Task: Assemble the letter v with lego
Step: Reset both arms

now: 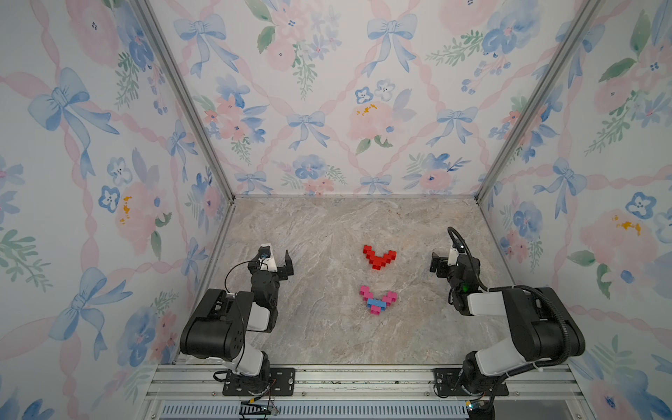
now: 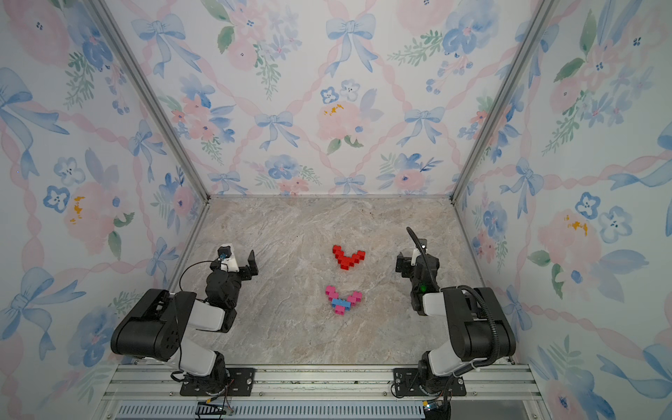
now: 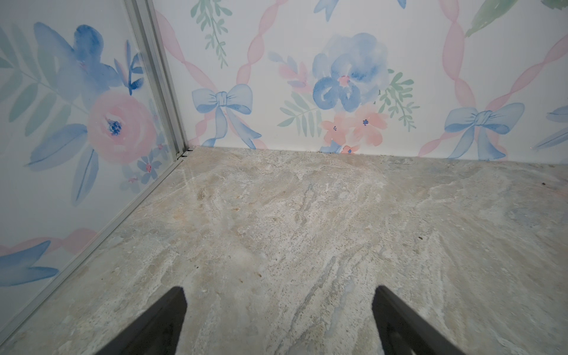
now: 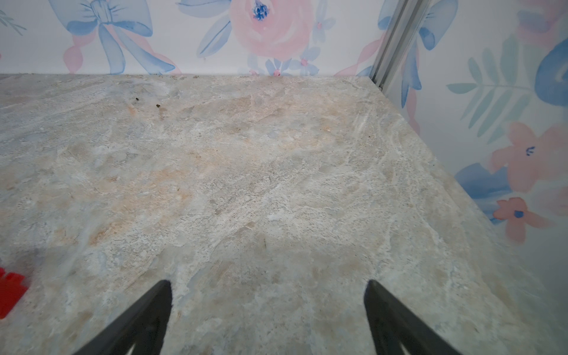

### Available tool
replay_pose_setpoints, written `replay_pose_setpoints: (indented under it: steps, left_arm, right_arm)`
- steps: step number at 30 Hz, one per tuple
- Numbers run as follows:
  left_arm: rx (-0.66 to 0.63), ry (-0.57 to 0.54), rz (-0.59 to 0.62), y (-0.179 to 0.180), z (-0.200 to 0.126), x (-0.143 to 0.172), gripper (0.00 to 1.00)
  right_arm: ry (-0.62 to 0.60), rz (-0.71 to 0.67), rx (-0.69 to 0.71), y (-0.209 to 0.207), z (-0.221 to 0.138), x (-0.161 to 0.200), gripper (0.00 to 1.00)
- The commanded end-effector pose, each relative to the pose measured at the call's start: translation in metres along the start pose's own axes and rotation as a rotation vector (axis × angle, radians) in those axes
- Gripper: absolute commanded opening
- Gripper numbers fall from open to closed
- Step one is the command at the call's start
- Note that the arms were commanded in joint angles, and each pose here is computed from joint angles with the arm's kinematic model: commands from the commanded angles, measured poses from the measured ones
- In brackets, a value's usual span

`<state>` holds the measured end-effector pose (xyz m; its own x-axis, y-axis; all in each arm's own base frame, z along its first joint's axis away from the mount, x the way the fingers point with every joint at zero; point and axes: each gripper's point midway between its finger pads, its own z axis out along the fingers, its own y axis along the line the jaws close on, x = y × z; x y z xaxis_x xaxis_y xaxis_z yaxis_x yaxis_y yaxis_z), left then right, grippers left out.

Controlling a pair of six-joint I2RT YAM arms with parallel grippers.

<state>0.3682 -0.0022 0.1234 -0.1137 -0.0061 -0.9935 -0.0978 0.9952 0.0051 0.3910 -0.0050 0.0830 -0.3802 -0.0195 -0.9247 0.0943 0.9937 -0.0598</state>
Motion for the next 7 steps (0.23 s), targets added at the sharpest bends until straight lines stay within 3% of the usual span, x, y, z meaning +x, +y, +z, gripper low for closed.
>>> replay_pose_setpoints:
  steps: [1,7]
  left_arm:
    - [0.011,-0.017,0.014,-0.0022,-0.0007,-0.0034,0.94]
    - [0.013,-0.018,0.014,-0.0028,-0.0006,-0.0037,0.96]
  right_arm:
    - [-0.052,-0.009,-0.022,0.0072,0.0015,-0.0166,0.97]
    - [-0.052,0.007,-0.029,0.0049,0.0018,-0.0164,0.97]
